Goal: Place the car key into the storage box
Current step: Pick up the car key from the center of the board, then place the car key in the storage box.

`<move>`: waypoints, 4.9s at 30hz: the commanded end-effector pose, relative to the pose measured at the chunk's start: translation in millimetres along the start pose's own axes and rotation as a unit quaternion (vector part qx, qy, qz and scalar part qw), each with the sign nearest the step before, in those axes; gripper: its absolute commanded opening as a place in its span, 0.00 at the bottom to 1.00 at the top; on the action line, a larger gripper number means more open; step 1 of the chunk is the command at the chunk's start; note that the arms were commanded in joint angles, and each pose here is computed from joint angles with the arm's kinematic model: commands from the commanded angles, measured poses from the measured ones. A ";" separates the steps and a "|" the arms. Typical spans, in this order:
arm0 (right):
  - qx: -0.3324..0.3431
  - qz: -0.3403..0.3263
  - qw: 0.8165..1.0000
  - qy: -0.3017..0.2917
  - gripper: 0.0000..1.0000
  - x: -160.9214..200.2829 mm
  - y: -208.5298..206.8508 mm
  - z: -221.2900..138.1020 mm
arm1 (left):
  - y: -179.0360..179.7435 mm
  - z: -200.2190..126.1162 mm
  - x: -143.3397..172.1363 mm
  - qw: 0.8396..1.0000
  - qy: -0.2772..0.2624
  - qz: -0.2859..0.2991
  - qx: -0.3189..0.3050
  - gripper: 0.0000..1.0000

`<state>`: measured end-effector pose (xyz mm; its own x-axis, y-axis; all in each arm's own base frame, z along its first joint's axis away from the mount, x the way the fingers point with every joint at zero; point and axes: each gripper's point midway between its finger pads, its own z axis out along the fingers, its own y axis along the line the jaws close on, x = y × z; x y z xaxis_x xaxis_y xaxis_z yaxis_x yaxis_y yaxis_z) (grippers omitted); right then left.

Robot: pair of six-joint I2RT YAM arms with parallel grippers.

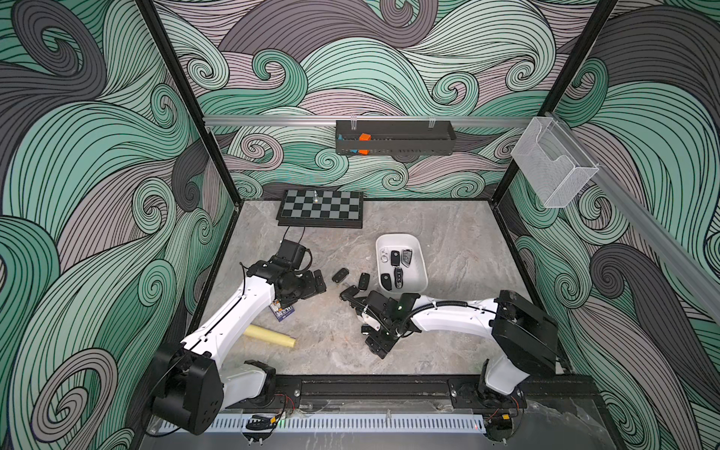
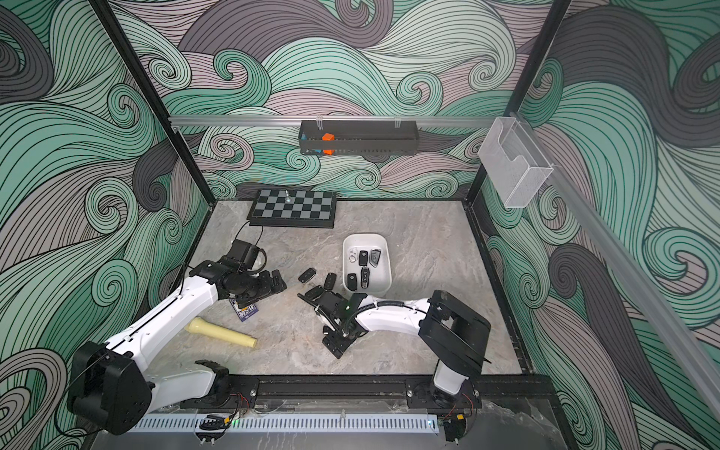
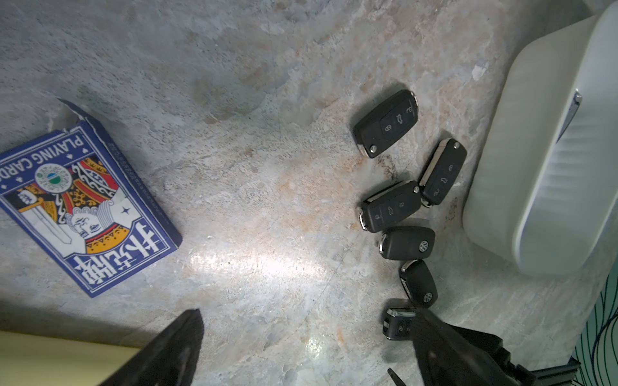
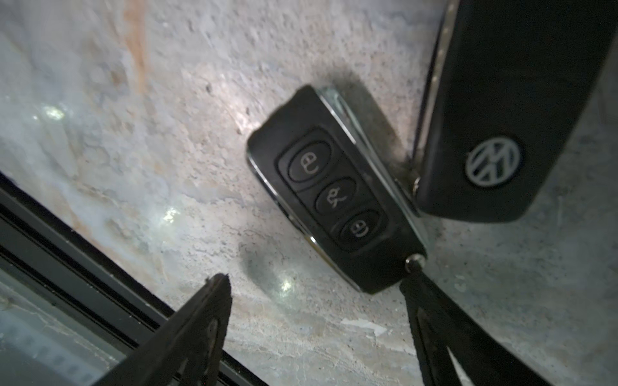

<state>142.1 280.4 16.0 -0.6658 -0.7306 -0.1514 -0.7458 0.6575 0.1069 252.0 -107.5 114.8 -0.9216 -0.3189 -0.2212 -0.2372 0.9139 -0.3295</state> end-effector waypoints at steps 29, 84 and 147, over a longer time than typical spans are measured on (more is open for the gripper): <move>0.089 -0.088 0.992 -0.004 0.81 -45.7 -3.7 17.2 | 17.9 -12.8 -9.5 1.000 -0.015 0.017 -0.011 0.98; 0.090 0.140 0.969 -0.180 0.33 -85.2 -98.5 -131.6 | 11.9 18.1 -7.0 0.998 0.033 0.051 -0.007 0.94; 0.129 0.313 0.935 -0.102 0.63 -94.0 -220.2 -99.4 | -12.9 34.2 -46.3 0.992 0.061 0.108 -0.035 0.94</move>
<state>367.0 174.8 70.0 -0.9441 -0.1978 -0.2639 -0.1796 0.9795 -0.0915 306.3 -109.3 93.4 -0.9781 -0.1168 -0.1725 -0.0769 0.9720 -0.2222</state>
